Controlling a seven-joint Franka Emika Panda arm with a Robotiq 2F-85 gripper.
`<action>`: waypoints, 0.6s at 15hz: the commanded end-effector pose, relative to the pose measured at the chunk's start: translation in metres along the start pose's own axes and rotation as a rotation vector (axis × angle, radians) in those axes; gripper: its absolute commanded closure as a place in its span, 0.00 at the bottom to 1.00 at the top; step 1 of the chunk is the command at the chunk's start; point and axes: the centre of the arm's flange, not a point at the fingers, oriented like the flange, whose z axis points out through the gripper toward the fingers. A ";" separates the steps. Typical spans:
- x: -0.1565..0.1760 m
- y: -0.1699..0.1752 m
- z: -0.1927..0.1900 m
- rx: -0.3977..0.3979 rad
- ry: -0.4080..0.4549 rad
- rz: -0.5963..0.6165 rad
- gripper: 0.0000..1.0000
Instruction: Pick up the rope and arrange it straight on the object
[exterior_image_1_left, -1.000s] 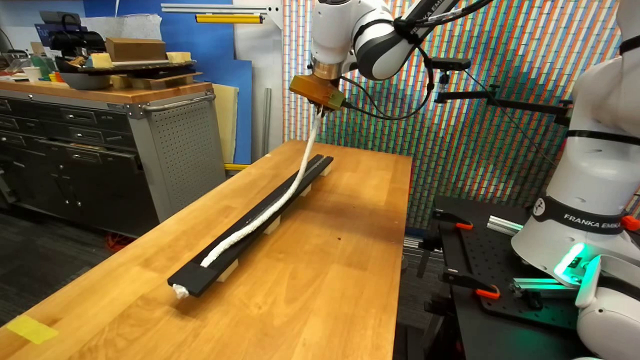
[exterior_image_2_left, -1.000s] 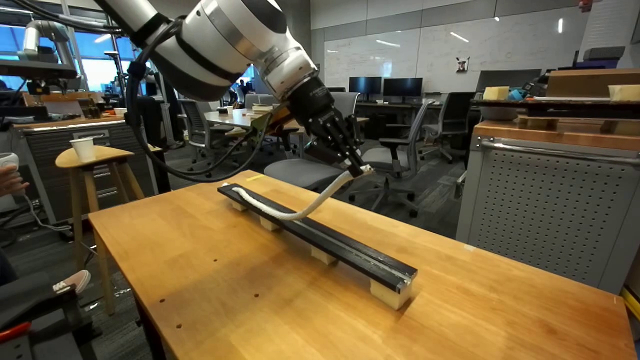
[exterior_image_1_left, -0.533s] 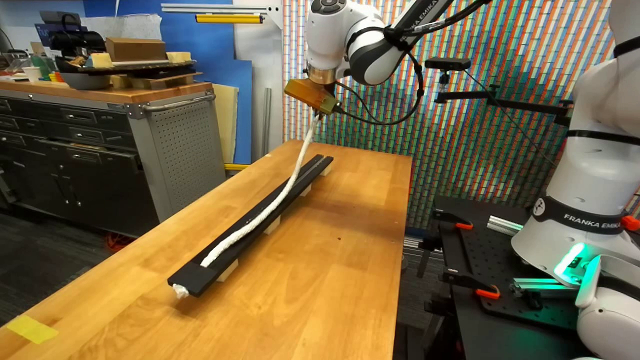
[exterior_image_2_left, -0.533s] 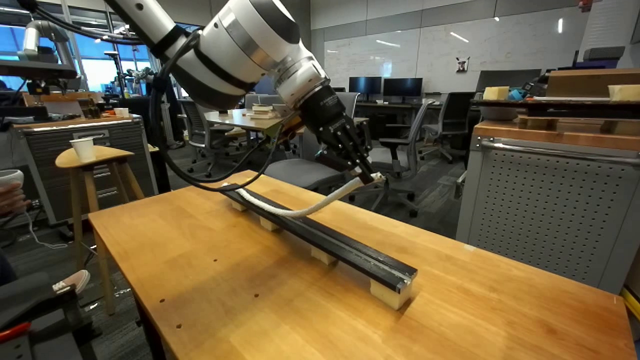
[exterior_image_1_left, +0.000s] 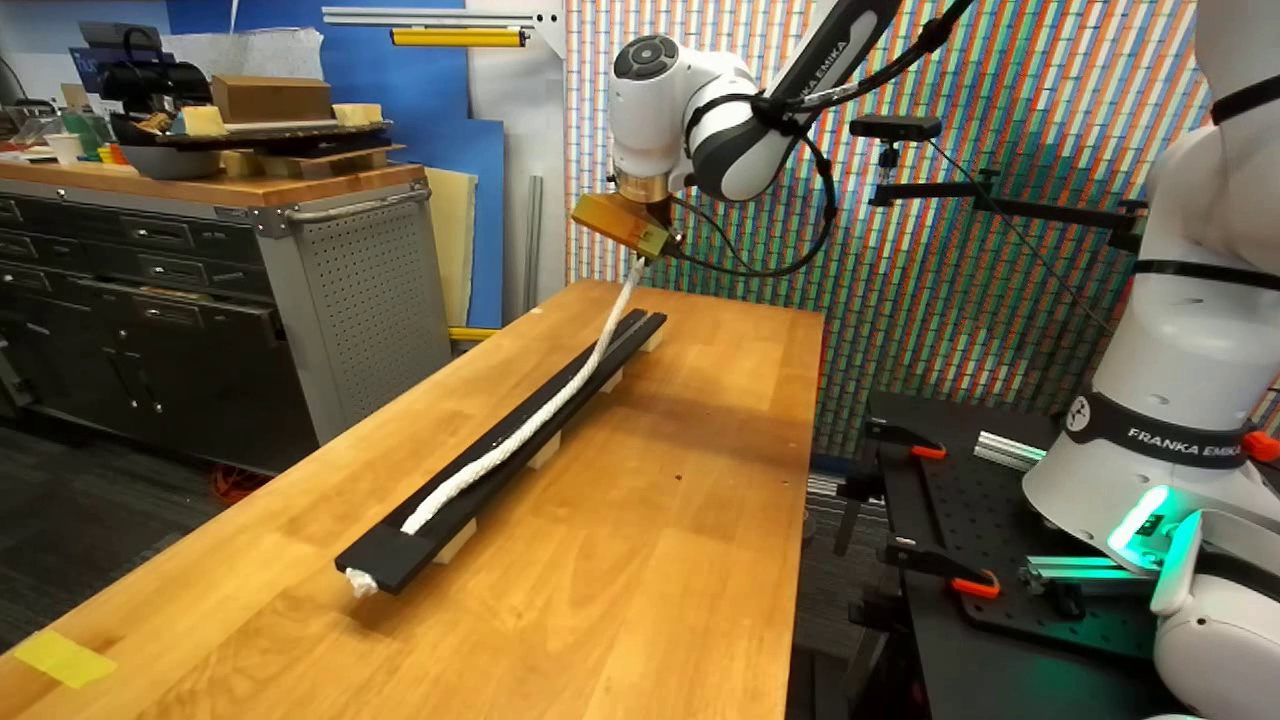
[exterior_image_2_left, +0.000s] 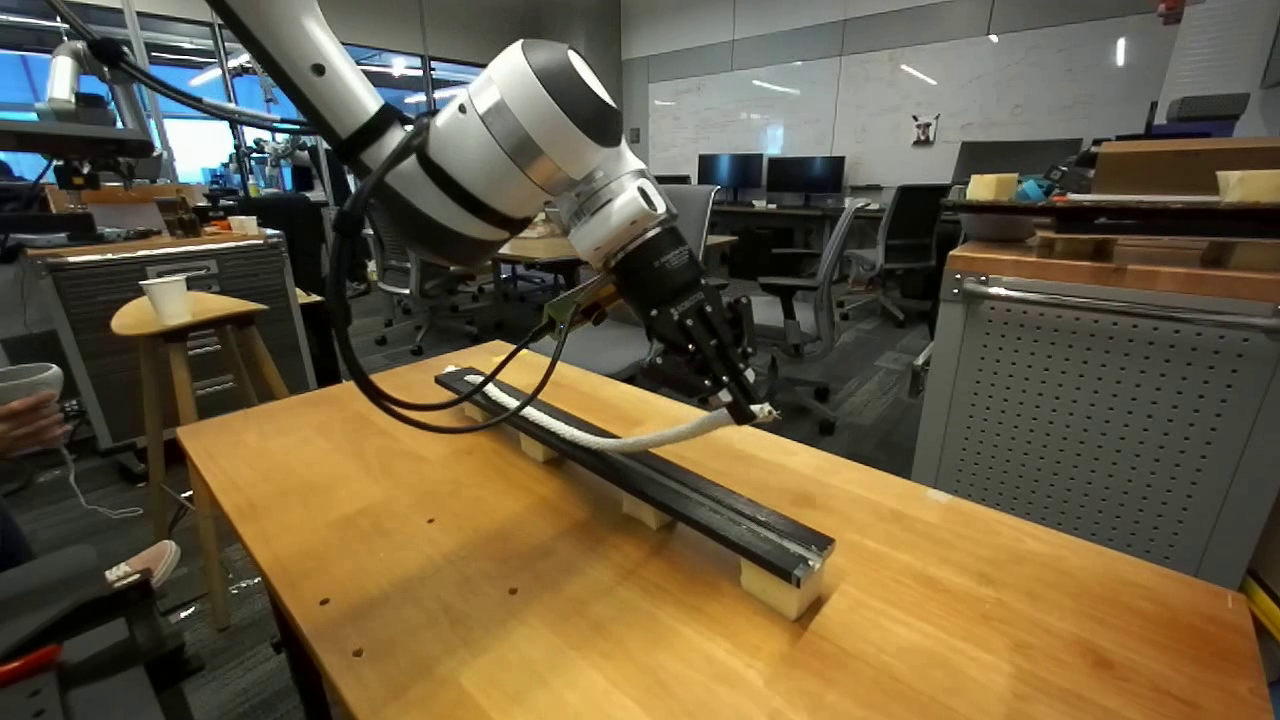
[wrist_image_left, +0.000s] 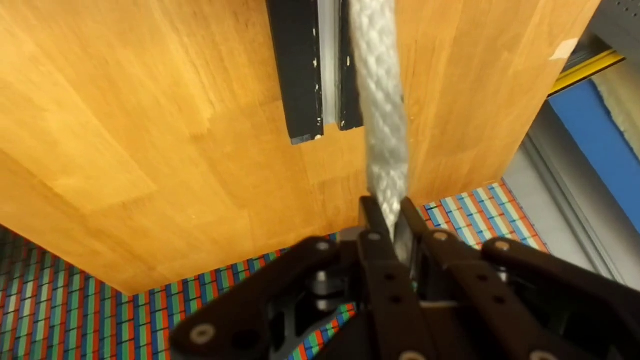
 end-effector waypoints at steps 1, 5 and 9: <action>-0.002 -0.011 0.021 0.008 0.011 0.036 0.97; -0.008 -0.013 0.039 -0.010 0.024 0.036 0.97; -0.009 -0.015 0.057 -0.030 0.026 0.048 0.97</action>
